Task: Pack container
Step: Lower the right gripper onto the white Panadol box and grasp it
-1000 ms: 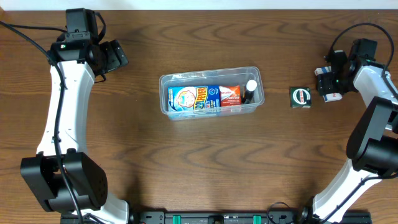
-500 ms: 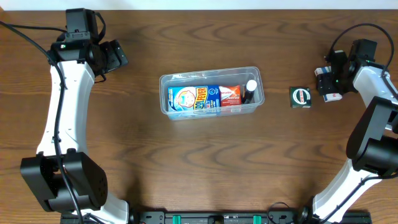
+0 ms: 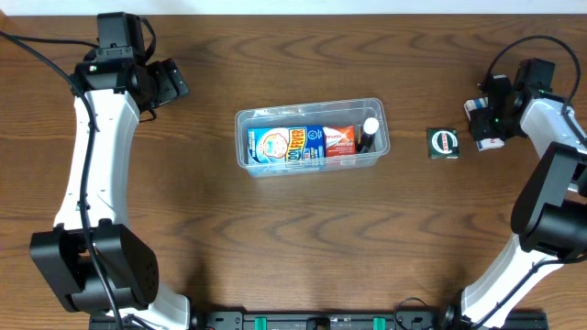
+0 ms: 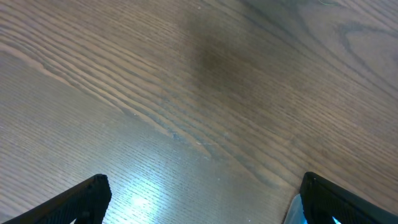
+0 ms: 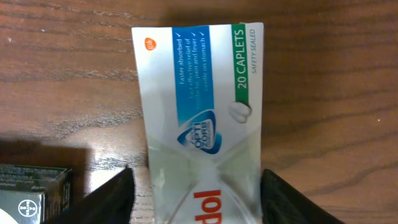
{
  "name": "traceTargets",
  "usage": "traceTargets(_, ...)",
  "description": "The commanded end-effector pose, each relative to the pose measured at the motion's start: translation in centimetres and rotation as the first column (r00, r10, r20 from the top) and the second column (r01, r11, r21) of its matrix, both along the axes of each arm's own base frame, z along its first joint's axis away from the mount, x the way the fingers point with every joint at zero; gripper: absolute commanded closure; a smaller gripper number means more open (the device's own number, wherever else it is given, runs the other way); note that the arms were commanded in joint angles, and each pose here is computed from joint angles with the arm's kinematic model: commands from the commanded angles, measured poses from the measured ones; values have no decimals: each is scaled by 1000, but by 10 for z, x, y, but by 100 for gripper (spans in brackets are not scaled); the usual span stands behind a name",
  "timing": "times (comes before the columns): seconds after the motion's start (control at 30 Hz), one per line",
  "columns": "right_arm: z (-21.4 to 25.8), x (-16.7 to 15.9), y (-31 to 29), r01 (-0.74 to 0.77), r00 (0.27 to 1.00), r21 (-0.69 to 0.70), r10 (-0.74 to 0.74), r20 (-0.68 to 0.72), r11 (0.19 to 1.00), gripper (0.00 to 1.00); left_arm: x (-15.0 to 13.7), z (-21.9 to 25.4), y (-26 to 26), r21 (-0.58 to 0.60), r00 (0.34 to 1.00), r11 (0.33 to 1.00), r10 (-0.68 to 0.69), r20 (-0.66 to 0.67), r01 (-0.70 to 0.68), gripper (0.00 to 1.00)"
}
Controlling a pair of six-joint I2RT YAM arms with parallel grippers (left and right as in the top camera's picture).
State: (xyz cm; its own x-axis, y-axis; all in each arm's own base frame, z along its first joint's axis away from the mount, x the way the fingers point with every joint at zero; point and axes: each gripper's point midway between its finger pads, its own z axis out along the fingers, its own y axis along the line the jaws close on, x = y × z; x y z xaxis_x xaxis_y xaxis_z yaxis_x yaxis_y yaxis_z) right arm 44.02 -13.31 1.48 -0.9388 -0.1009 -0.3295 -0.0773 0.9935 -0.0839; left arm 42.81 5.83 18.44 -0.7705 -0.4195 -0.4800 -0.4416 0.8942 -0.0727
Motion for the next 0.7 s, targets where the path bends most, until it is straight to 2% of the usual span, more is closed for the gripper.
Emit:
traceTargets(0.0,-2,-1,0,10,1000,8,-10,-3,1000,41,1,-1,2,3,1000,1000,7,-2,-7,2)
traceTargets(0.17,-2,-1,0,10,1000,9,-10,-3,1000,39,1,-1,2,3,1000,1000,7,-2,-7,2)
traceTargets(0.27,-3,-3,1,9,1000,11,-9,-11,1000,27,1,-1,2,3,1000,1000,7,-2,-7,2)
traceTargets(0.4,-3,-3,2,9,1000,11,-9,-12,1000,22,1,-1,2,3,1000,1000,7,-2,-7,2)
traceTargets(0.47,-3,-4,2,9,1000,12,-9,-13,1000,21,1,-1,2,3,1000,1000,7,-2,-7,2)
traceTargets(0.6,-4,-4,1,10,1000,11,-10,-11,1000,30,1,-1,2,3,1000,1000,7,-2,-7,2)
traceTargets(0.67,-6,-3,1,10,1000,11,-10,-11,1000,31,0,-1,2,3,1000,1000,7,-3,-7,2)
